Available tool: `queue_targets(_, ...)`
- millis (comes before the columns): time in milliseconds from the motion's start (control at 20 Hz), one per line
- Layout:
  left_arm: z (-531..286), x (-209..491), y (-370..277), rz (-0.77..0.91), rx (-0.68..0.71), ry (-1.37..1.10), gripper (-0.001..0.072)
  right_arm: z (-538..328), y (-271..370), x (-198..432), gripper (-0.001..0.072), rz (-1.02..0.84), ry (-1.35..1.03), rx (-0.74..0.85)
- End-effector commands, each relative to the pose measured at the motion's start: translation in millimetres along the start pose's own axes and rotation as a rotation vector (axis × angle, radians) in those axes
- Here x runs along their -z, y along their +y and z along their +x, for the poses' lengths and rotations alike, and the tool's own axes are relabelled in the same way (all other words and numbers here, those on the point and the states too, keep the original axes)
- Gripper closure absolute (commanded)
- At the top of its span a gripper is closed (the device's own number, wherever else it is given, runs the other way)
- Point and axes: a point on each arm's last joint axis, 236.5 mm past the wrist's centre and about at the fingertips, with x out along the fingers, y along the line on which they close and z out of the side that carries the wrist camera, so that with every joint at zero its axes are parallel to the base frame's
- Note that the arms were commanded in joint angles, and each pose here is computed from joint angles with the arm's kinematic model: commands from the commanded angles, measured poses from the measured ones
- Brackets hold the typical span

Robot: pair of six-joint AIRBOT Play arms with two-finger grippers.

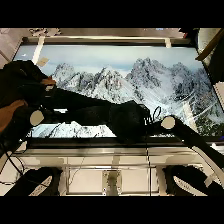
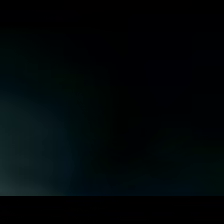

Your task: Fold the clothes and pants, and hang the long-sleeved shirts on hangers.

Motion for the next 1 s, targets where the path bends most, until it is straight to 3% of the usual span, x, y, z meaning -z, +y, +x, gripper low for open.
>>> queue_targets(0,-8,-2,0,0.0,0.005,-0.022,0.0192,-33,-3,3,0.0675,-0.189,0.102,0.108)
queue_targets(250,-53,-14,-5,0.005,0.039,-0.175,0.0192,-195,-33,-6,0.0675,-0.386,0.187,0.584)
queue_targets(400,-82,-19,-6,0.009,0.058,-0.275,0.0192,-298,-29,-67,0.0676,-0.441,-0.124,0.86)
queue_targets(500,-97,-20,-6,0.011,0.068,-0.321,0.0192,-342,-15,-112,0.0676,-0.504,-0.344,0.958)
queue_targets(600,-105,-20,-7,0.012,0.075,-0.349,0.0192,-359,-15,-147,0.0676,-0.525,-0.48,0.992)
queue_targets(750,-108,-20,-7,0.011,0.078,-0.359,0.0192,-350,-82,-173,0.0676,-0.39,-0.427,1.035)
queue_targets(950,-107,-21,-4,0.015,0.066,-0.36,0.0192,-262,-181,-181,0.0668,-0.036,-0.307,0.771)
